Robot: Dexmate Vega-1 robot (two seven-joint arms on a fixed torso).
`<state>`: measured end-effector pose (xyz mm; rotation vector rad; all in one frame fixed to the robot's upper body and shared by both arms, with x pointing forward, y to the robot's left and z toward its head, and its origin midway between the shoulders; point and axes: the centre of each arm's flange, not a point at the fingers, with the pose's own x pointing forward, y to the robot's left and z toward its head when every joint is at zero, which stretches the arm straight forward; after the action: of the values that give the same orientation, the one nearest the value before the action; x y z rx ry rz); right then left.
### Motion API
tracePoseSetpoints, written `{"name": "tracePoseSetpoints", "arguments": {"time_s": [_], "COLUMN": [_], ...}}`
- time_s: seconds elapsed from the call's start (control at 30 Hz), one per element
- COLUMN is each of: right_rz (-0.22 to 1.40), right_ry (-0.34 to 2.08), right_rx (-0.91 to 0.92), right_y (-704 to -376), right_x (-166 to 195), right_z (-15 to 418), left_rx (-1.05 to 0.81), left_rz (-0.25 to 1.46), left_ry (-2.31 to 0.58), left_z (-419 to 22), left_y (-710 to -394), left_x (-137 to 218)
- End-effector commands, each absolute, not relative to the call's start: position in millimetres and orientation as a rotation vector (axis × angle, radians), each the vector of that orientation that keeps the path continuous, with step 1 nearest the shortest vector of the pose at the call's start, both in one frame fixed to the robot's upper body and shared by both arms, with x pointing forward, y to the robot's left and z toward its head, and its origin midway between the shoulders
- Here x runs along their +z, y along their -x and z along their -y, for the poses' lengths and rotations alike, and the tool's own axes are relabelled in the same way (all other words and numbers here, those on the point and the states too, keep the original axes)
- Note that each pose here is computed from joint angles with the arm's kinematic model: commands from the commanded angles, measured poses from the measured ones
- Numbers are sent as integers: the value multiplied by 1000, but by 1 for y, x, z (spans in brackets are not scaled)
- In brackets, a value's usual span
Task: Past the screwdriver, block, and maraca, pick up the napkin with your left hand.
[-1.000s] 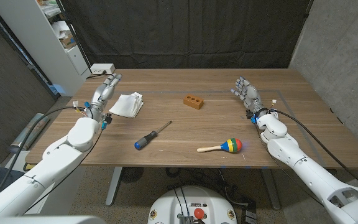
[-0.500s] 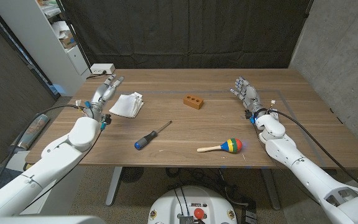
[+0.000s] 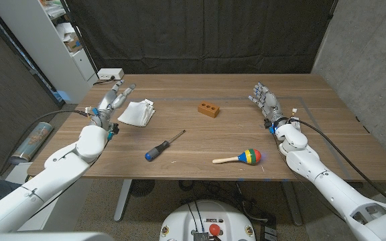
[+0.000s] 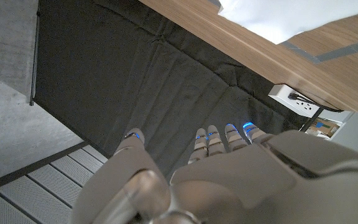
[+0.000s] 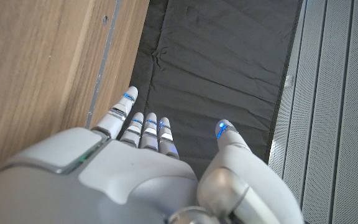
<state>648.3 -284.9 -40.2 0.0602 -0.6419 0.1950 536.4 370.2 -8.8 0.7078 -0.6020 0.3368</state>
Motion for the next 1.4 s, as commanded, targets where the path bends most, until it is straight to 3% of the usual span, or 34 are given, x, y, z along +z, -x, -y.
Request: {"name": "tracePoseSetpoints", "arguments": {"time_s": [0.03, 1.4], "right_rz": [645, 641], "right_ry": [-51, -51], "right_rx": [190, 181], "right_y": [-644, -645], "right_x": [-39, -42], "right_z": [287, 283], "left_rx": [412, 451], "left_rz": [579, 488], "left_ry": [-872, -1071], "left_z": [-362, -358], "left_y": [-538, -557], "left_x": [-2, -5]}}
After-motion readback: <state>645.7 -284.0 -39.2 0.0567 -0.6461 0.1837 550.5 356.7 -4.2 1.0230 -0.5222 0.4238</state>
